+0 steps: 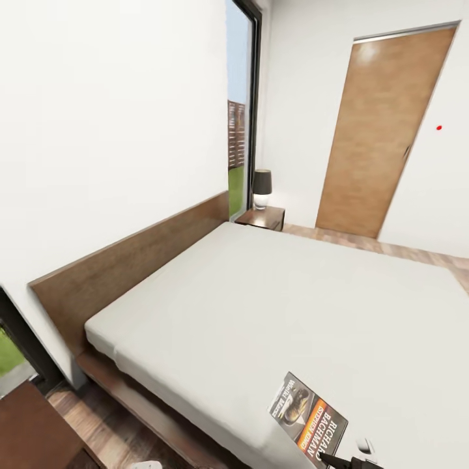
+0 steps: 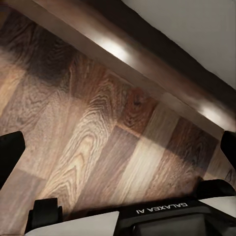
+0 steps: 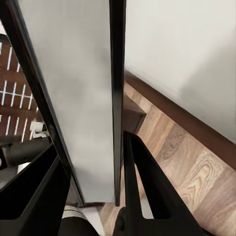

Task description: In the bedroom, move the book from the bed onto either nightstand, and place the two sandals side by side next to the bed.

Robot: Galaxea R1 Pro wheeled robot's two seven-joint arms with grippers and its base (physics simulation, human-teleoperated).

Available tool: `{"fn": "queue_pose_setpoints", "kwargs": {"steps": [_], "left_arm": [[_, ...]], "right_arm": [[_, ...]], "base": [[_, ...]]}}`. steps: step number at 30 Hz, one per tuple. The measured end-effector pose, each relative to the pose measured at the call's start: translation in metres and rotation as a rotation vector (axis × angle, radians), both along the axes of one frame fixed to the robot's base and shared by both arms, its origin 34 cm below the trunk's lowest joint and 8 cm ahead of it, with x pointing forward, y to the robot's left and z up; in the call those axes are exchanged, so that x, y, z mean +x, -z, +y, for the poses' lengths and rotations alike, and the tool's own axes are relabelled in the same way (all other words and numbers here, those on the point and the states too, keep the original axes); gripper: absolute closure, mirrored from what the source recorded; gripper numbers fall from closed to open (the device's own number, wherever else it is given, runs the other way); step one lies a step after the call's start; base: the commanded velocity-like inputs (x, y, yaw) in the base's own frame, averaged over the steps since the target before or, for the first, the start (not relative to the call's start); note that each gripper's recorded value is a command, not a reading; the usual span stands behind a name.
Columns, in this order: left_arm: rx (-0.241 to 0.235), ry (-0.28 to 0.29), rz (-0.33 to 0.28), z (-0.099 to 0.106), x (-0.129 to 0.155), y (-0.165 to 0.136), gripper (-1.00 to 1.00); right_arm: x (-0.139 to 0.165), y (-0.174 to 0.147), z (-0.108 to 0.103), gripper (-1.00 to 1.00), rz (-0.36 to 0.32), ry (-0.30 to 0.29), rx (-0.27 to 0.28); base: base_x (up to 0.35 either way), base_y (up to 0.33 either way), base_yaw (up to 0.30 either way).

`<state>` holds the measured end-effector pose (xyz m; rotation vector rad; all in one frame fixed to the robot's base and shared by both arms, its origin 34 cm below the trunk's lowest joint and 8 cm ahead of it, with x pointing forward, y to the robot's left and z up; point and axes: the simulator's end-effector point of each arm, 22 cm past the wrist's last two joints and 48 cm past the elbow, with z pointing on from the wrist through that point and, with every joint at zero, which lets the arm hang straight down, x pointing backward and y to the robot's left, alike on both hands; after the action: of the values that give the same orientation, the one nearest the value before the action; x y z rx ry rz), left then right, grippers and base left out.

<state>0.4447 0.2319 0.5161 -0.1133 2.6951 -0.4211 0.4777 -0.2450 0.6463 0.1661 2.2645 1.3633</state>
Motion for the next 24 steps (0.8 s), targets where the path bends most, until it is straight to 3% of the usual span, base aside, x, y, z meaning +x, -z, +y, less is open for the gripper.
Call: {"fn": "queue_pose_setpoints", "kwargs": {"steps": [24], "left_arm": [[-0.001,0.001,0.0,-0.0002,0.0,0.0,-1.0]], "right_arm": [[0.0,-0.0003,0.0001,1.0,0.0,0.0,0.001]], "base": [[0.0,0.0,0.293]]}}
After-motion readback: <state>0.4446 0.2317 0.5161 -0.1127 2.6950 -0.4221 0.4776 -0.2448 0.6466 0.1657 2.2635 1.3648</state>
